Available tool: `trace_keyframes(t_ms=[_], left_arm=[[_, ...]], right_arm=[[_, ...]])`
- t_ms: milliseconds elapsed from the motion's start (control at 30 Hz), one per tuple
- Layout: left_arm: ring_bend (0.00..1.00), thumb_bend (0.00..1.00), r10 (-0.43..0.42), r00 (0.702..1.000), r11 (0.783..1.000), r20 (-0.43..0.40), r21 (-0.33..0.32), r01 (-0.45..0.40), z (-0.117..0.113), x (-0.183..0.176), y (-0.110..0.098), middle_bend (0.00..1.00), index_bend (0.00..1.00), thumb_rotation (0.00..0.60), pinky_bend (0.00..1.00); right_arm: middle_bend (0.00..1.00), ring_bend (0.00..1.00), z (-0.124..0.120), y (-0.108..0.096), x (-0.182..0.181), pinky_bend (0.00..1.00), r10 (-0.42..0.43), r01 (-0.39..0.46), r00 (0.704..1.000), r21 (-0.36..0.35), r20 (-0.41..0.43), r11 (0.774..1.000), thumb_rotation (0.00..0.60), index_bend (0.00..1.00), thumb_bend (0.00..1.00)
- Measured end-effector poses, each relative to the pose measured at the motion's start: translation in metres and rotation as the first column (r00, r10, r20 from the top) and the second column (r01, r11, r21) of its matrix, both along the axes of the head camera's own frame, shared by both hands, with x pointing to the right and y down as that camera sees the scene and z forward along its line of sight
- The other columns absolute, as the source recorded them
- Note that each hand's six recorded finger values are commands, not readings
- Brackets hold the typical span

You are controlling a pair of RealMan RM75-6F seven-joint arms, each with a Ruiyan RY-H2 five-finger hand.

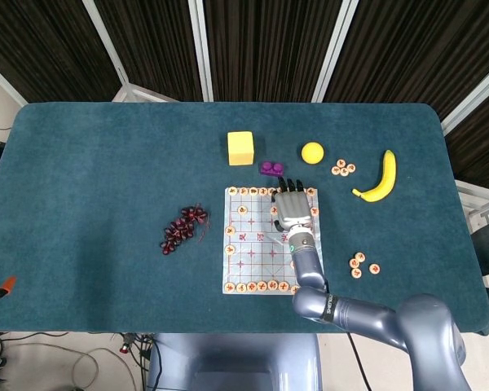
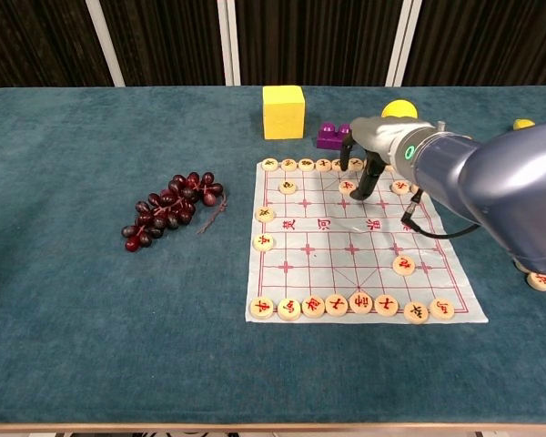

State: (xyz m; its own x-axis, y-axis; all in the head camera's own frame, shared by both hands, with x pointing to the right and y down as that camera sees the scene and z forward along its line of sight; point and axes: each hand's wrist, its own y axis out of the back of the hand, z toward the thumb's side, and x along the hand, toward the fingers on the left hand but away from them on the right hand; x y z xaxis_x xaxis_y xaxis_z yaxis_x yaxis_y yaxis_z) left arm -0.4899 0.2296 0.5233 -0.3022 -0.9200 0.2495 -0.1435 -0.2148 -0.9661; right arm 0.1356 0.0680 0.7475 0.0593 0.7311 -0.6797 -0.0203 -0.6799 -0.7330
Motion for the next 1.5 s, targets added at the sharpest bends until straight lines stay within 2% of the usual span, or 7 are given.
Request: trace_keyframes(t_ms=[1500], left_arm=[[0.00,0.03,-0.006,1.000,1.000,-0.002,0.010,0.006,-0.002,-0.003,-0.001,0.00,0.02,0.600,0.04]], right_arm=[[0.00,0.00,0.017,-0.006,-0.002,0.02,0.028,-0.029,0.999,-0.003,-0.029,1.000,0.600,0.46,0.37]])
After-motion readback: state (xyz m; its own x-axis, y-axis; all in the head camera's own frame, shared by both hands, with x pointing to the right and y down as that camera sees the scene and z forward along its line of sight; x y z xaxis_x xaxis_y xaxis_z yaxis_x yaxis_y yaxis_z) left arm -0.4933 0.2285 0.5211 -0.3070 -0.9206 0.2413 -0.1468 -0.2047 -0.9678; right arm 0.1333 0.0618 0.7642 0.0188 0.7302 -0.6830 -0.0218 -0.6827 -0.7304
